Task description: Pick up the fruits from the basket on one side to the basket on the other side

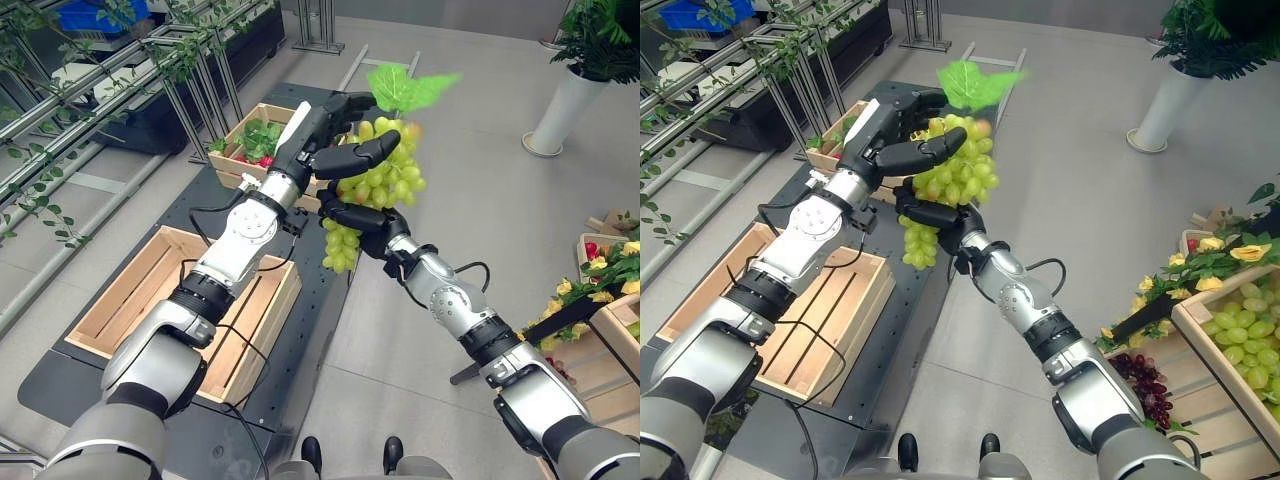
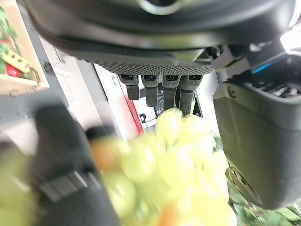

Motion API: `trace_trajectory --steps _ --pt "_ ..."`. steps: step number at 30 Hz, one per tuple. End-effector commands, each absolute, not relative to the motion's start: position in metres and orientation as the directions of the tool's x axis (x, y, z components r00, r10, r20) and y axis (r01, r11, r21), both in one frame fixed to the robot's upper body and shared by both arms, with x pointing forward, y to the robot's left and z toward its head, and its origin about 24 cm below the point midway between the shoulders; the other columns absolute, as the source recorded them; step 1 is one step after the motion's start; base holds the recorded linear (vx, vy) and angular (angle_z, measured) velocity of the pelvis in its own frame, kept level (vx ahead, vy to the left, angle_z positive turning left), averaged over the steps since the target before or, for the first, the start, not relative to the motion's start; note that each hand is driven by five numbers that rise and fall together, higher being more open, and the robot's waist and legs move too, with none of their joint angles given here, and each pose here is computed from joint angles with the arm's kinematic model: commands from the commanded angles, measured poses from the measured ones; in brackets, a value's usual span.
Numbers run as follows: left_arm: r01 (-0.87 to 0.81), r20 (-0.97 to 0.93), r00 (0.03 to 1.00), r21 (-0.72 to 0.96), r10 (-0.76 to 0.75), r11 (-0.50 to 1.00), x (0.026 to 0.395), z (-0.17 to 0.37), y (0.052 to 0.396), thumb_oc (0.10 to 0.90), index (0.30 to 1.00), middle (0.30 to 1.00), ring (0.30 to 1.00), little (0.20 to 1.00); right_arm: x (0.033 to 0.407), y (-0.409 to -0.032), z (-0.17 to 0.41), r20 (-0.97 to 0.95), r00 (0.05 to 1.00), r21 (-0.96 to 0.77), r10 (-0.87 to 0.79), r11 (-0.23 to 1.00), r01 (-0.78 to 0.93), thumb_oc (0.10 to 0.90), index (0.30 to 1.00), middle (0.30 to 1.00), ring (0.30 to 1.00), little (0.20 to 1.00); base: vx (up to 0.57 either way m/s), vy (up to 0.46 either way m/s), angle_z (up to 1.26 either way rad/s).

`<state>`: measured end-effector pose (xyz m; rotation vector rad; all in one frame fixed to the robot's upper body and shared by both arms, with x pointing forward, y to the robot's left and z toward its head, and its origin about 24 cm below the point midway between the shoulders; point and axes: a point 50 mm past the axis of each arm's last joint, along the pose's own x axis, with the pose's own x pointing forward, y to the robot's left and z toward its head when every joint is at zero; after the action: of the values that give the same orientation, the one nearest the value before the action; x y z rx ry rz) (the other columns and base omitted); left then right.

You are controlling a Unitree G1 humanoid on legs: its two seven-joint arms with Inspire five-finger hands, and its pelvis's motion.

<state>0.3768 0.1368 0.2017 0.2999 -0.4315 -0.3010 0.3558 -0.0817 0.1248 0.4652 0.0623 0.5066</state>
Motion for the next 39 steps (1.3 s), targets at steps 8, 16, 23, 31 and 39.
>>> trace_trajectory --steps 8,16,23,31,39 --pt "-0.165 0.45 0.892 0.219 0.051 0.962 0.376 0.193 0.216 0.8 0.9 0.9 0.9 0.9 0.351 -0.13 0.139 0.273 0.909 0.281 0.316 0.877 -0.389 0.4 0.3 0.3 0.3 0.3 0.0 0.015 -0.05" --pt "-0.358 0.435 0.856 0.108 0.28 0.927 0.363 0.171 0.247 0.8 0.9 0.9 0.9 0.9 0.332 -0.145 0.126 0.248 0.888 0.187 0.386 0.881 -0.435 0.4 0.3 0.3 0.3 0.3 0.0 0.013 -0.16" --pt "-0.265 0.22 0.95 0.182 0.223 0.947 0.344 0.098 0.234 0.8 0.9 0.9 0.9 0.9 0.307 -0.157 0.126 0.257 0.833 0.163 0.49 0.828 -0.537 0.4 0.3 0.3 0.3 0.3 0.01 -0.049 -0.14" --pt "-0.202 0.018 0.979 -0.016 0.202 0.979 0.309 0.031 0.214 0.8 0.9 0.9 0.9 0.9 0.292 -0.18 0.149 0.171 0.756 -0.059 0.632 0.773 -0.632 0.4 0.3 0.3 0.3 0.3 -0.01 -0.064 -0.15" --pt "-0.221 0.012 0.975 -0.091 0.223 0.971 0.289 0.02 0.216 0.8 0.9 0.9 0.9 0.9 0.299 -0.176 0.184 0.191 0.702 -0.21 0.686 0.727 -0.654 0.4 0.3 0.3 0.3 0.3 -0.08 0.14 -0.74"
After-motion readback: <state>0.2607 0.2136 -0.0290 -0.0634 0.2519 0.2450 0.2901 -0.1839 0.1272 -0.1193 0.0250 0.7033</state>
